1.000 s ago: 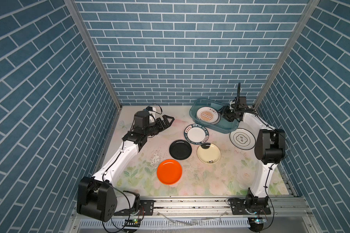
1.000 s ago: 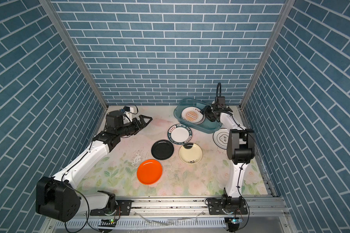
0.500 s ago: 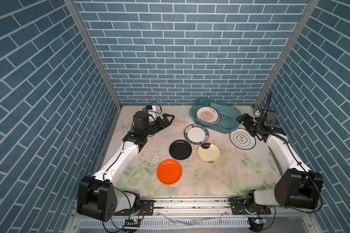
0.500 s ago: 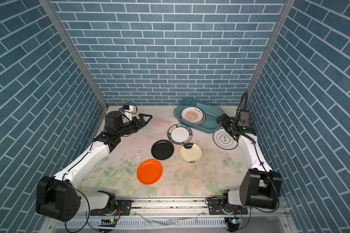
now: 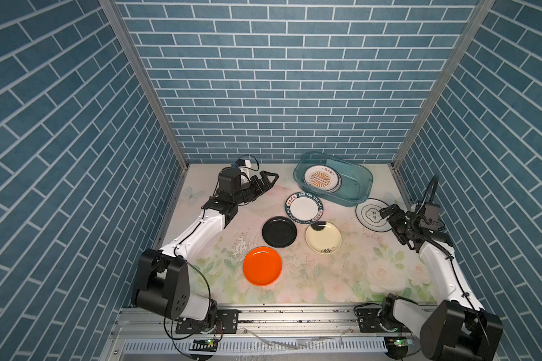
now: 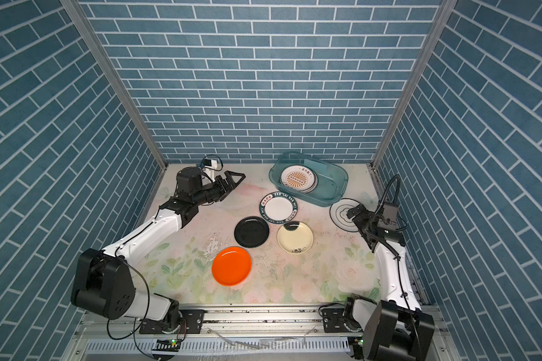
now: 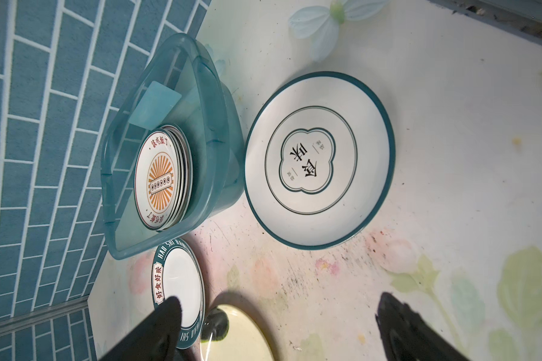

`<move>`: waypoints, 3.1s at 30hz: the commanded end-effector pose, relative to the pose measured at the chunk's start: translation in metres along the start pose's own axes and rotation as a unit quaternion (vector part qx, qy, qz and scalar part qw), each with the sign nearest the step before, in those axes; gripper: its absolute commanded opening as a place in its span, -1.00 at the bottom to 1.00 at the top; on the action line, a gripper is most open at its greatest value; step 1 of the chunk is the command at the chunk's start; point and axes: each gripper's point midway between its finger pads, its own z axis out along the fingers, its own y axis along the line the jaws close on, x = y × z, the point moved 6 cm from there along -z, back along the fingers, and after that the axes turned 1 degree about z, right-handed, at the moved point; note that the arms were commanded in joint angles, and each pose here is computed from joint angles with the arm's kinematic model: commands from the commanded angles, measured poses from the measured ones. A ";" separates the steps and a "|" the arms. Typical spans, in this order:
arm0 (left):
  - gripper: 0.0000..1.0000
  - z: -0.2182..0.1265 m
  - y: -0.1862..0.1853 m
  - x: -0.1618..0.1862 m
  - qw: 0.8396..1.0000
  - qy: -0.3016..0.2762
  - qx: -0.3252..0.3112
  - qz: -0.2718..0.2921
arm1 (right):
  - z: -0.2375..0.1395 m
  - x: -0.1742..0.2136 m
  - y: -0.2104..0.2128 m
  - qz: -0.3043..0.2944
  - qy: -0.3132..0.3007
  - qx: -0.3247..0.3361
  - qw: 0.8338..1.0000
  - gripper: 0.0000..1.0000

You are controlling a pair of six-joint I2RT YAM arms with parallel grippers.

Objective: Place the plates into the plastic bin on the countertop
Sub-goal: 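Move the right gripper to the rim of the white flower-emblem plate, then push the right gripper against the flower-emblem plate rim, sliding it toward the bin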

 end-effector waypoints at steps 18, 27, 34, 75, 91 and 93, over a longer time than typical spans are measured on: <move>0.99 0.030 -0.011 0.023 0.998 0.062 0.009 0.000 | 0.057 0.024 -0.053 0.109 0.032 0.002 0.994 0.78; 0.99 0.029 -0.004 0.027 0.998 0.067 -0.006 0.001 | 0.073 0.019 -0.064 0.127 0.001 -0.016 0.992 0.32; 0.99 0.030 -0.010 0.023 0.998 0.068 -0.001 0.005 | 0.093 0.023 -0.075 0.167 0.014 -0.023 0.986 0.25; 0.99 0.032 -0.011 0.023 0.997 0.077 -0.003 0.010 | 0.086 0.018 -0.086 0.184 -0.024 0.008 0.983 -0.92; 0.99 0.033 -0.008 0.025 0.997 0.078 -0.006 0.006 | 0.005 0.010 -0.062 0.069 -0.070 0.054 0.994 -1.00; 0.99 0.035 -0.006 0.025 0.997 0.078 -0.008 0.005 | -0.008 0.007 -0.057 0.056 -0.085 0.060 0.993 -1.00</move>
